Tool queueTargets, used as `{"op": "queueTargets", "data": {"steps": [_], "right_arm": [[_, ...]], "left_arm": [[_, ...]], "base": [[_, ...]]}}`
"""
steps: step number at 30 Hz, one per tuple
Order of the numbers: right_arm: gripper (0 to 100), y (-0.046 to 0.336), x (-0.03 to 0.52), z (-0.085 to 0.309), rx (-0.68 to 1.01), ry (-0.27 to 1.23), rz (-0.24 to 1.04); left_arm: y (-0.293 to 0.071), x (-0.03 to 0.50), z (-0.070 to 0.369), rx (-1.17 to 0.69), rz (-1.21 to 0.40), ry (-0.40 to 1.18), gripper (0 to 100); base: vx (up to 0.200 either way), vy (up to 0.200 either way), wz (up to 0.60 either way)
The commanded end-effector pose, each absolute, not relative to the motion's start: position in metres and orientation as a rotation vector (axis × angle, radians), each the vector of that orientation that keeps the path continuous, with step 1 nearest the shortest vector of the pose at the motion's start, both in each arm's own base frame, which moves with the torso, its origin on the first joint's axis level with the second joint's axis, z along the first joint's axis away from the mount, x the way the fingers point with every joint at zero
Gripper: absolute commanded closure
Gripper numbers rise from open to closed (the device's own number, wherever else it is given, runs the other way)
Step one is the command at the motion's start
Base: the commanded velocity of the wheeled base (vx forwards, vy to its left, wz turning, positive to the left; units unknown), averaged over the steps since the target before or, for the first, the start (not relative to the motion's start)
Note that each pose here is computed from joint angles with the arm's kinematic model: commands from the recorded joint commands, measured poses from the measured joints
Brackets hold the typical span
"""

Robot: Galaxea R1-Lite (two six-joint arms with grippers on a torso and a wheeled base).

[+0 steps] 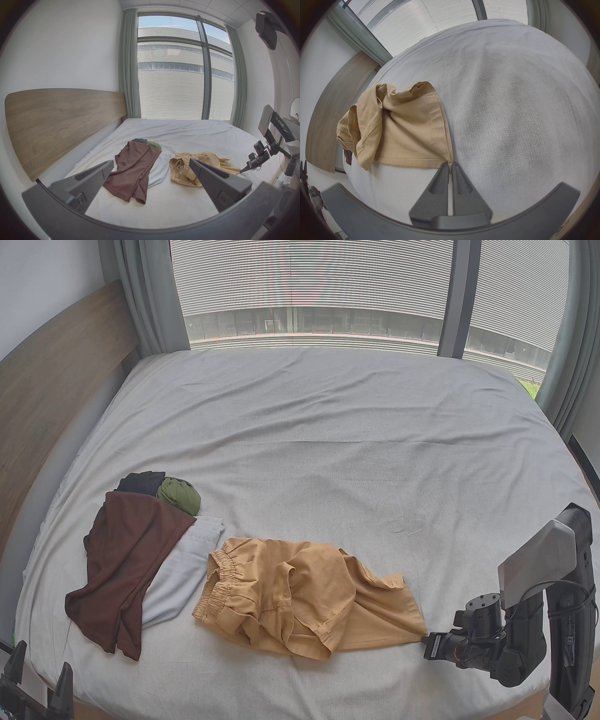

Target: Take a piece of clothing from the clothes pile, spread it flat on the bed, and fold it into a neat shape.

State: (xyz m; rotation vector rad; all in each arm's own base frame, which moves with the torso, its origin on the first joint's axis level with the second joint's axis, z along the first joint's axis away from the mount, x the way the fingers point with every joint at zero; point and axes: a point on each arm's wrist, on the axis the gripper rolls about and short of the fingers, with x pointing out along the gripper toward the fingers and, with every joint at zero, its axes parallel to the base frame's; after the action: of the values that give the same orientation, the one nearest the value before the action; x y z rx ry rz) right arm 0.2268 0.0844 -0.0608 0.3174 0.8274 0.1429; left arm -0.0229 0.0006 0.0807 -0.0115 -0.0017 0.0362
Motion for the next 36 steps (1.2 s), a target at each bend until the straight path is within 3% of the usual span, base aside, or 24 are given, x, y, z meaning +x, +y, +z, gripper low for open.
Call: {"op": "queueTargets", "data": {"steps": [1,24,25,33,36], "right_arm": [[100,0.081,0.227,-0.062,0.312,0.834,0.130],[100,0.076,0.224,-0.063,0.304,0.844,0.116],[0,0.075,0.224,-0.063,0.297,0.847,0.115],[0,0.073,0.217,-0.047,0.294,0.824,0.132],[0,0.077,0.211,-0.006,0.321,0.691,0.204]], "left_arm": [[0.001,-0.022,0.076,-0.012,0.037,0.006,0],[0.001,-0.022,0.076,-0.012,0.035,0.006,0],[0.001,-0.022,0.076,-0.012,0.035,0.006,0],[0.001,-0.022,0.076,-0.012,0.037,0.006,0],[0.001,-0.022,0.076,-0.015,0.037,0.004,0]], "base": [[0.000,0.000,0.00],[0.000,0.000,0.00],[0.000,0.000,0.00],[0.000,0.000,0.00],[0.000,0.000,0.00]]}}
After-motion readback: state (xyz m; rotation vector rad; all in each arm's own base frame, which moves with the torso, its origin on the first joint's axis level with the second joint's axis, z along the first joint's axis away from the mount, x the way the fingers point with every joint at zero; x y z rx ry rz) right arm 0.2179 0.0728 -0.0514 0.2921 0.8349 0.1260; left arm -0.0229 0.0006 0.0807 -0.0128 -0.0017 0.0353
